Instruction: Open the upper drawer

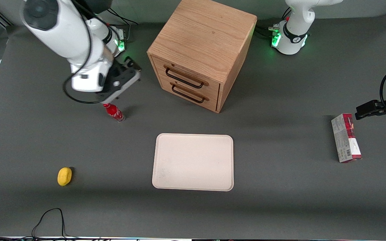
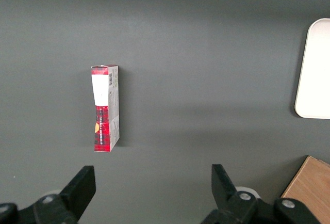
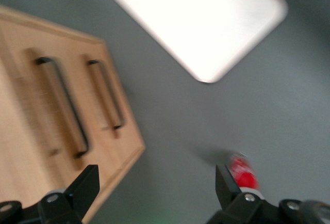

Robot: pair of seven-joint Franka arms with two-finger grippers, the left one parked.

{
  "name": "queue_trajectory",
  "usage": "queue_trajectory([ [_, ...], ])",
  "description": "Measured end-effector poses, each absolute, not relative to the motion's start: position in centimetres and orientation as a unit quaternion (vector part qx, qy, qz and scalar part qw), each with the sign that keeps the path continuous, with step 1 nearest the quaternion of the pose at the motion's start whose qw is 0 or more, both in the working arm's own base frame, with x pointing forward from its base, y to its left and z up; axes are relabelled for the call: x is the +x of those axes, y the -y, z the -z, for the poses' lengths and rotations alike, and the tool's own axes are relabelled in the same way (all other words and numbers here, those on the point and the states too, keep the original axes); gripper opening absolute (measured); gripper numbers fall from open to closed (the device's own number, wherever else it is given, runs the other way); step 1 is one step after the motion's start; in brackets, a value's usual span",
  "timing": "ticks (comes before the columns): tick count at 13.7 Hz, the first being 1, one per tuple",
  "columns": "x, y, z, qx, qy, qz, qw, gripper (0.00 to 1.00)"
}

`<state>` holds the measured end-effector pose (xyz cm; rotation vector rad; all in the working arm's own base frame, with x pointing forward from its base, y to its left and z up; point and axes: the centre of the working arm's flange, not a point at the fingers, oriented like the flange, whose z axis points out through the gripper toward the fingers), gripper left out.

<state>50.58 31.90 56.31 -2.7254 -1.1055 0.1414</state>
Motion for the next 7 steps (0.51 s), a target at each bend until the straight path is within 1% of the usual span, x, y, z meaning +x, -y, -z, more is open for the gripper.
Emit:
queue_trajectory([
  [3, 49.8, -35.1, -53.7, -0.872, 0.448, -0.077, 0.18, 1.0],
  [5, 50.6, -35.6, -51.2, -0.847, 0.481, -0.088, 0.208, 1.0],
  [7, 51.4, -36.4, -48.9, -0.833, 0.5, -0.085, 0.223, 1.0],
])
